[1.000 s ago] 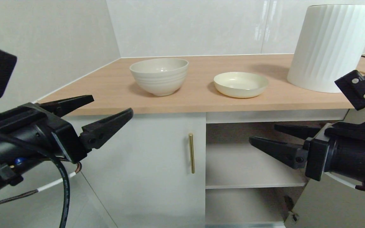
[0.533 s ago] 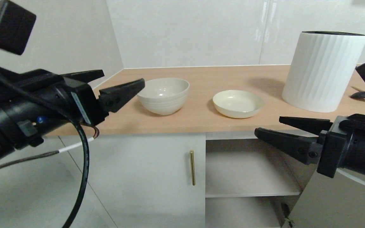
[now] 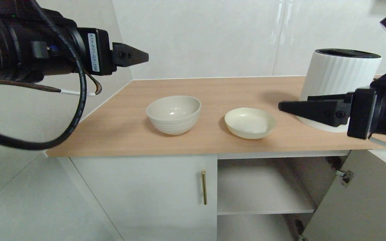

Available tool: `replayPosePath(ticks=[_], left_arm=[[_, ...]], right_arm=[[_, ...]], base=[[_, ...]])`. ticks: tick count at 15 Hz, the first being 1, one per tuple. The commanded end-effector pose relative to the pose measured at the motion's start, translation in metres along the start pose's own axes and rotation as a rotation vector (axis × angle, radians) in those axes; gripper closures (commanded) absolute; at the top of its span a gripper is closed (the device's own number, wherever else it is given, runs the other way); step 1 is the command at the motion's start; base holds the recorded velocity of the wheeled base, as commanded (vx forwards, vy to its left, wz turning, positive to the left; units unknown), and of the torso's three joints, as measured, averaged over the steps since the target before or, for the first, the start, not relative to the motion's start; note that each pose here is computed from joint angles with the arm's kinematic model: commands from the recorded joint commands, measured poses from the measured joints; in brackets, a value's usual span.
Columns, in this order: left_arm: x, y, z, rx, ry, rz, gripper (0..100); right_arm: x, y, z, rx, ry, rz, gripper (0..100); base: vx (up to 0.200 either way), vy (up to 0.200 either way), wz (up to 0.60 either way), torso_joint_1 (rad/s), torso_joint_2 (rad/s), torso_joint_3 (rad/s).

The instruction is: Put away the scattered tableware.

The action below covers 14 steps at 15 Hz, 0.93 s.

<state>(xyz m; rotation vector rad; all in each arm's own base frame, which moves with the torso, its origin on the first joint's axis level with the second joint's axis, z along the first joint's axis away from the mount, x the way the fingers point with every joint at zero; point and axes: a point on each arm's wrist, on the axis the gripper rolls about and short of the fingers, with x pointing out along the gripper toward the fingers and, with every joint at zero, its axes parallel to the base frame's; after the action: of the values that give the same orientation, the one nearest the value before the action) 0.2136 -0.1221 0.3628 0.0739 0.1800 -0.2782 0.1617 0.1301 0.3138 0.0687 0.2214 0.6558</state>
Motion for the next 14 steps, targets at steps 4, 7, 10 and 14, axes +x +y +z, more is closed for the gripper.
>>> replayPosePath(ticks=[4,7,10,14], left_arm=[[0.065,0.017,-0.014,-0.061,0.205,0.148,0],[0.091,0.023,-0.030,-0.090,0.268,0.185,0],[0.100,0.022,-0.041,-0.112,0.326,0.194,0],[0.121,0.018,-0.060,-0.098,0.410,0.197,0]], right_arm=[[0.033,-0.024,0.039,0.054,0.126,-0.243,0],[0.036,-0.025,0.037,0.057,0.136,-0.254,0],[0.035,-0.025,0.038,0.057,0.131,-0.255,0],[0.035,-0.026,0.034,0.056,0.145,-0.257,0]], base=[[0.000,0.000,0.00,0.000,0.00,0.000],[0.000,0.000,0.00,0.000,0.00,0.000],[0.000,0.000,0.00,0.000,0.00,0.000],[0.000,0.000,0.00,0.000,0.00,0.000]])
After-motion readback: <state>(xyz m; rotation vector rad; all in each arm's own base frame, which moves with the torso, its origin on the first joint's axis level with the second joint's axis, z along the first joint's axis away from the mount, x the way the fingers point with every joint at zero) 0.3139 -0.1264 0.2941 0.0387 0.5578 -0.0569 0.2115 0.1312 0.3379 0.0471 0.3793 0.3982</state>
